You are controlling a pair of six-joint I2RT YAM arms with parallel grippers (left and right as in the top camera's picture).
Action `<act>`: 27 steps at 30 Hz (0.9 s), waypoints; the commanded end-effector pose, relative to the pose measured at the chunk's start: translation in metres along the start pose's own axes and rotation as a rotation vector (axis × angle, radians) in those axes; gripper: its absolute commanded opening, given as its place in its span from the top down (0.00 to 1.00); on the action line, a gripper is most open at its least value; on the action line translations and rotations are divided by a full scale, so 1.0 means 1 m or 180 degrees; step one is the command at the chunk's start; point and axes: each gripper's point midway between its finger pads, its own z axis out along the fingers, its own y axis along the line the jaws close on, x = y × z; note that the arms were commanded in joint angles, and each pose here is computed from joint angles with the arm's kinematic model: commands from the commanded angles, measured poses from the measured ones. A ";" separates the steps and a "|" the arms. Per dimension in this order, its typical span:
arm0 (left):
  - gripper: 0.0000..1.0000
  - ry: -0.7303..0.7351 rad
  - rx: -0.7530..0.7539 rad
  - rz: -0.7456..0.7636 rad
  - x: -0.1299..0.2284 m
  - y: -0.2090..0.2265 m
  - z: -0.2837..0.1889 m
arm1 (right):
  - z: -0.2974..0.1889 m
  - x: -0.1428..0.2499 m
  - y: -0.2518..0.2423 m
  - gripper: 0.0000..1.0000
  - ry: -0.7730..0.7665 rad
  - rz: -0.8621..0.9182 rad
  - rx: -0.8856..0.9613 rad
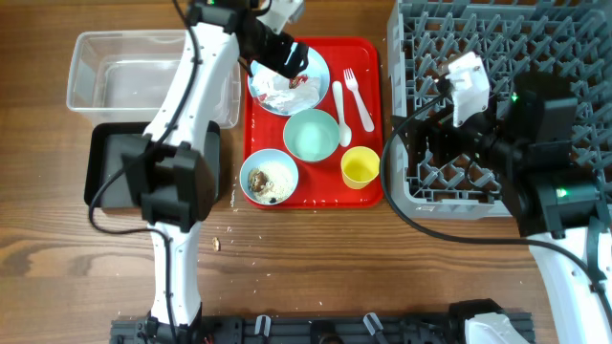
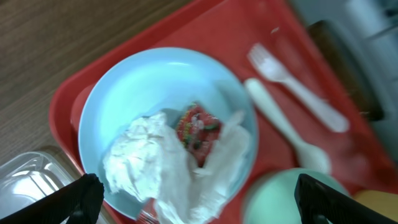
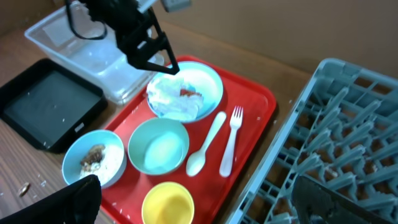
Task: Sort waste into correct bins and load items into the dishwasher rack
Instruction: 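Reach the left gripper to the tissue and wrapper on the blue plate, then lift the tissue and wrapper with the left gripper into the clear bin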
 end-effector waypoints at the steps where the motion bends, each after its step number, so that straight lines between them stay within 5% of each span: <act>1: 0.00 0.0247 -0.0281 0.0104 0.017 0.026 0.037 | 0.012 0.004 0.002 0.00 0.0115 0.0040 -0.0126; 12: 0.03 0.0624 -0.0151 0.0128 0.055 0.027 0.097 | 0.036 0.022 -0.005 0.00 0.0363 0.0221 -0.0179; 15: 0.14 0.0698 -0.0126 0.0115 0.064 0.028 0.110 | 0.036 0.022 -0.005 0.00 0.0365 0.0237 -0.0179; 18: 0.38 0.0750 -0.0106 0.0110 0.070 0.027 0.119 | 0.036 0.022 -0.005 0.00 0.0367 0.0239 -0.0178; 23: 0.96 0.0743 -0.0111 0.0109 0.071 0.028 0.122 | 0.036 0.022 -0.005 0.00 0.0367 0.0240 -0.0178; 27: 0.96 0.0707 -0.0138 0.0015 0.067 0.029 0.118 | 0.036 0.022 -0.005 0.00 0.0366 0.0239 -0.0178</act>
